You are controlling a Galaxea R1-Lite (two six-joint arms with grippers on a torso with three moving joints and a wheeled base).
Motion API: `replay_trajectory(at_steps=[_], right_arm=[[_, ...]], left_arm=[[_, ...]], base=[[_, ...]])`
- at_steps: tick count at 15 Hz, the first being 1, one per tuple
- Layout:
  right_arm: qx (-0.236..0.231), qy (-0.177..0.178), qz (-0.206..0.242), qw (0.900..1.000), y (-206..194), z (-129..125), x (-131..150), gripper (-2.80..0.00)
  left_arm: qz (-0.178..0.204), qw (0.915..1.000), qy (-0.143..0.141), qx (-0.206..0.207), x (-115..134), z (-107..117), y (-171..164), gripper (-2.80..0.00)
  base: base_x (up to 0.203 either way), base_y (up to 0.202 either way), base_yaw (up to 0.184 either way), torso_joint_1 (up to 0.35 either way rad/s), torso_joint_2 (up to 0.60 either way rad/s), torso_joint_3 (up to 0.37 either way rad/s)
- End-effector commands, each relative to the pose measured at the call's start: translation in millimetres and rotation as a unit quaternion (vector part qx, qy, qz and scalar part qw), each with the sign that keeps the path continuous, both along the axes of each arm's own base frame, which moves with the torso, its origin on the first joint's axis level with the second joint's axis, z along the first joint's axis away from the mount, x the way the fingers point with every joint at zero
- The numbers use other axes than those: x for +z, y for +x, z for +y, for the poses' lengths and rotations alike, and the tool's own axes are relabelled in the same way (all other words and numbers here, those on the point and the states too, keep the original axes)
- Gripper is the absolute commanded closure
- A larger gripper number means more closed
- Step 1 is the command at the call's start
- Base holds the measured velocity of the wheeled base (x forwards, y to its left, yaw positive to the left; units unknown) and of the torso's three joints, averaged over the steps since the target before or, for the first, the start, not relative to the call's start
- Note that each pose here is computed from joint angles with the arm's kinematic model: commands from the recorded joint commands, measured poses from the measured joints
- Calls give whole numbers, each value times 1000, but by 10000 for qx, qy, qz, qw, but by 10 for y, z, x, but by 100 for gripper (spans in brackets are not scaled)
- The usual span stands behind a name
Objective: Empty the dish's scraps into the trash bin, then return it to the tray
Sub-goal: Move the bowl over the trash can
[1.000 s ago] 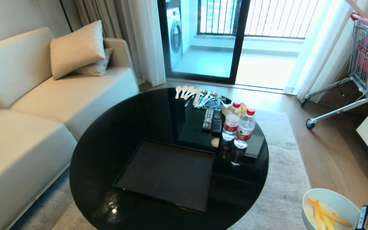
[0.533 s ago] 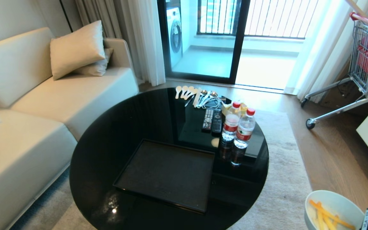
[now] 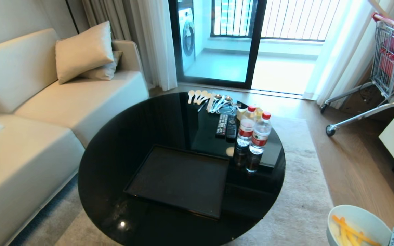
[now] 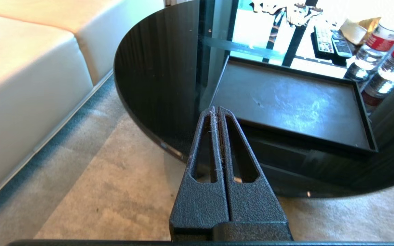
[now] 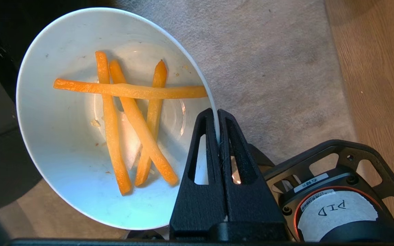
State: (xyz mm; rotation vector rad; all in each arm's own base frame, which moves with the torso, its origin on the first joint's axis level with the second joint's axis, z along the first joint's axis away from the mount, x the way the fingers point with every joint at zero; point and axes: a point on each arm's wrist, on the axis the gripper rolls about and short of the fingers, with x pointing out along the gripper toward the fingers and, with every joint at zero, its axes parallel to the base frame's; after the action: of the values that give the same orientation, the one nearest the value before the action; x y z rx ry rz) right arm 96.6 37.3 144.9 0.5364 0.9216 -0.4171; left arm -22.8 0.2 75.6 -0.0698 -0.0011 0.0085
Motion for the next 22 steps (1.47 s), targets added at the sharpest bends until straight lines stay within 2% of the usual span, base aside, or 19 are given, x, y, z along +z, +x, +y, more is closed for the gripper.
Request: replay_trajectory(at_steps=[1, 10, 22], right_arm=[[-26, -5, 19, 10000, -5, -3, -10, 0], [-23, -6, 19, 10000, -6, -2, -10, 0], [0, 16, -84, 10000, -60, -27, 10, 0]], left_arm=[[-3, 10000, -4, 3, 0, 0, 0, 0], [-4, 10000, -12, 3, 0, 0, 0, 0], [-3, 10000, -5, 3, 0, 0, 0, 0]], base=[[-192, 0, 0, -7, 2, 6], [-179, 0, 1, 0, 3, 2], [0, 0, 0, 0, 0, 0]])
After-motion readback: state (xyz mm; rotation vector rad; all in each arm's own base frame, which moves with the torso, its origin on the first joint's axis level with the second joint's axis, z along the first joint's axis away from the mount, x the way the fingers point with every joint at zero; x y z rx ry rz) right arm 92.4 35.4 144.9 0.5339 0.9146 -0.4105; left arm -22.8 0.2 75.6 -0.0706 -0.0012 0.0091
